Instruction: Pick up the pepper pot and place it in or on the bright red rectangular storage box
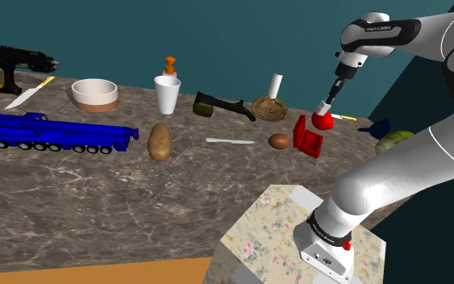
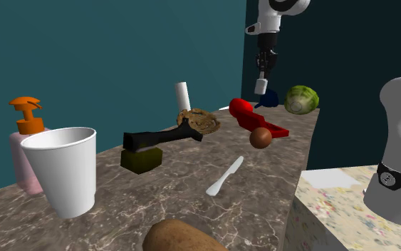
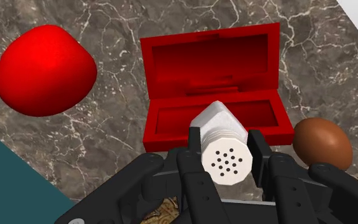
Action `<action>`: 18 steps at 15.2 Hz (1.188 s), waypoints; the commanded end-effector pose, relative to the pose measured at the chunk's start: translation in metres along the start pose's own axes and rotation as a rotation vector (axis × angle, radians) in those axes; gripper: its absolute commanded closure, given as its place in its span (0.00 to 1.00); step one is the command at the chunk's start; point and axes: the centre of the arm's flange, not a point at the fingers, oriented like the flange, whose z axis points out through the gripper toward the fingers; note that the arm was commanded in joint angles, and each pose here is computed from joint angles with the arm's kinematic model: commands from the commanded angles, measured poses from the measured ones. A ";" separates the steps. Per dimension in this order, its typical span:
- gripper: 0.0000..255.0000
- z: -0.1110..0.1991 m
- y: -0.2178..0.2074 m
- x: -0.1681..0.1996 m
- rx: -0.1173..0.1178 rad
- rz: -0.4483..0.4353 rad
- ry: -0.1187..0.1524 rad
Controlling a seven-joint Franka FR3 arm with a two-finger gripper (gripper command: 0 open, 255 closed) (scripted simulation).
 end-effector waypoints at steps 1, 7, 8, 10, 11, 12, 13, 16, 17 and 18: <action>1.00 0.011 0.001 0.000 0.000 0.000 0.000; 1.00 0.042 0.000 0.001 0.000 0.000 0.000; 1.00 0.048 0.000 0.001 0.000 0.000 0.000; 1.00 0.058 0.000 0.001 0.000 0.000 0.000; 1.00 0.064 -0.001 0.001 0.000 0.000 0.000; 1.00 0.071 -0.001 0.001 0.000 0.000 0.000; 1.00 0.071 -0.001 0.001 0.000 0.000 0.000; 1.00 0.071 -0.001 0.001 0.000 0.000 0.000; 1.00 0.071 -0.001 0.001 0.000 0.000 0.000; 1.00 0.071 -0.001 0.001 0.000 0.000 0.000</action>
